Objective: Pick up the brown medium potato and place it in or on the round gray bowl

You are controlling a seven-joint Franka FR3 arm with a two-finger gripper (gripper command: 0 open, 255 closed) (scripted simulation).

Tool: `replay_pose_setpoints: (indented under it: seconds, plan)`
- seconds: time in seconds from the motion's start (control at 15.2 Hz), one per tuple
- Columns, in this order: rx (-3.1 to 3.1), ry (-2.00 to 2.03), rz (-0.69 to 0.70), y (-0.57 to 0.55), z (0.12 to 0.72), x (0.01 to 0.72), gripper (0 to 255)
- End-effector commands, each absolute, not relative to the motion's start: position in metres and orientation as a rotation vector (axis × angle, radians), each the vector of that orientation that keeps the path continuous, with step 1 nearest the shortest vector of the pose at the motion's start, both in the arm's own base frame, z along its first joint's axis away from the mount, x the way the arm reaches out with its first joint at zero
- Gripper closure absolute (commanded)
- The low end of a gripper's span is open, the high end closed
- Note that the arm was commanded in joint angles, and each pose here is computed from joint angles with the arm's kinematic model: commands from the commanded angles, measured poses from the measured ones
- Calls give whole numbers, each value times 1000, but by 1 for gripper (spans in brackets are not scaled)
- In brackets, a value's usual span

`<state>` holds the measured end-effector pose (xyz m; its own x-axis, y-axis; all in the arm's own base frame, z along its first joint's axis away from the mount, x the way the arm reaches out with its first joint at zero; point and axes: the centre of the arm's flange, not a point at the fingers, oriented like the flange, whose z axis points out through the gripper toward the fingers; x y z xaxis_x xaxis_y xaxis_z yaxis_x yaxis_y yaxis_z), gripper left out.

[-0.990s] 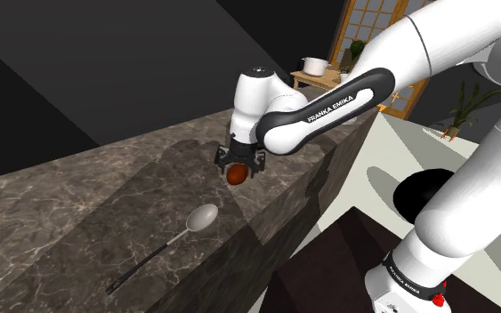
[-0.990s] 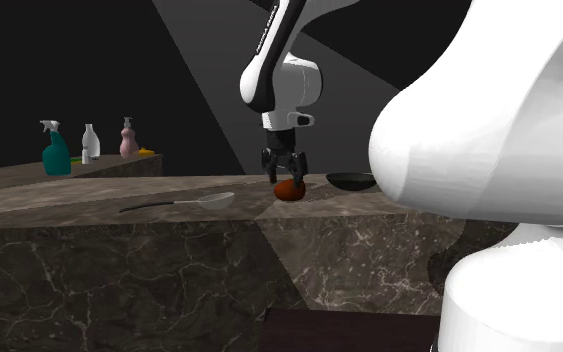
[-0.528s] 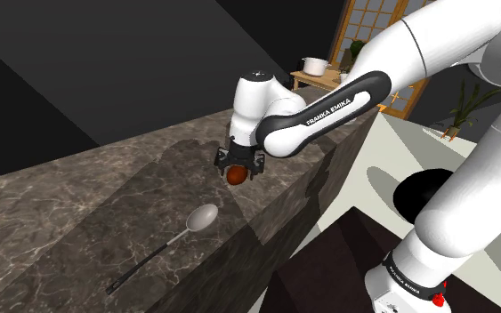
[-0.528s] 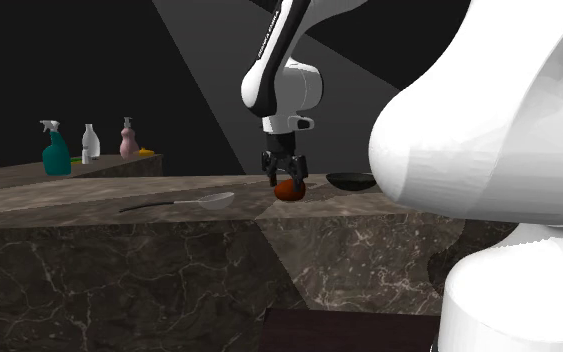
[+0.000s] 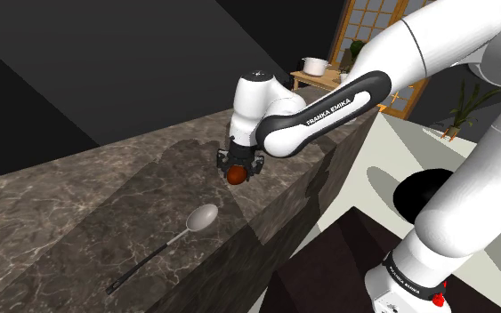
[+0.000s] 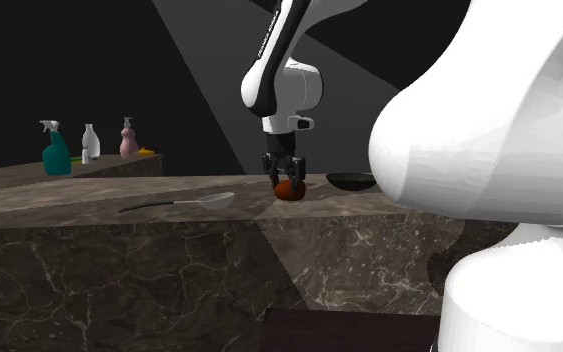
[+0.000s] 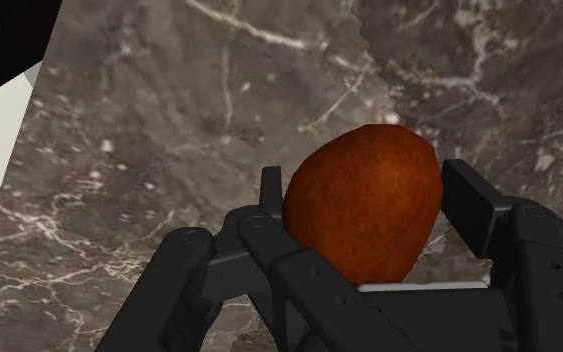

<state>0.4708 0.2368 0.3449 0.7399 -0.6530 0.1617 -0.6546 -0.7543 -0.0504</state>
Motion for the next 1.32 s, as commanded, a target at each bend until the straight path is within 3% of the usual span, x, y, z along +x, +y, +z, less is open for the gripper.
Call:
replay_pose_setpoints:
  seconds: [0.0, 1.25]
  plan:
    - [2921, -1098, 265, 237, 345, 471, 255]
    - [2921, -1098, 265, 237, 434, 471, 255]
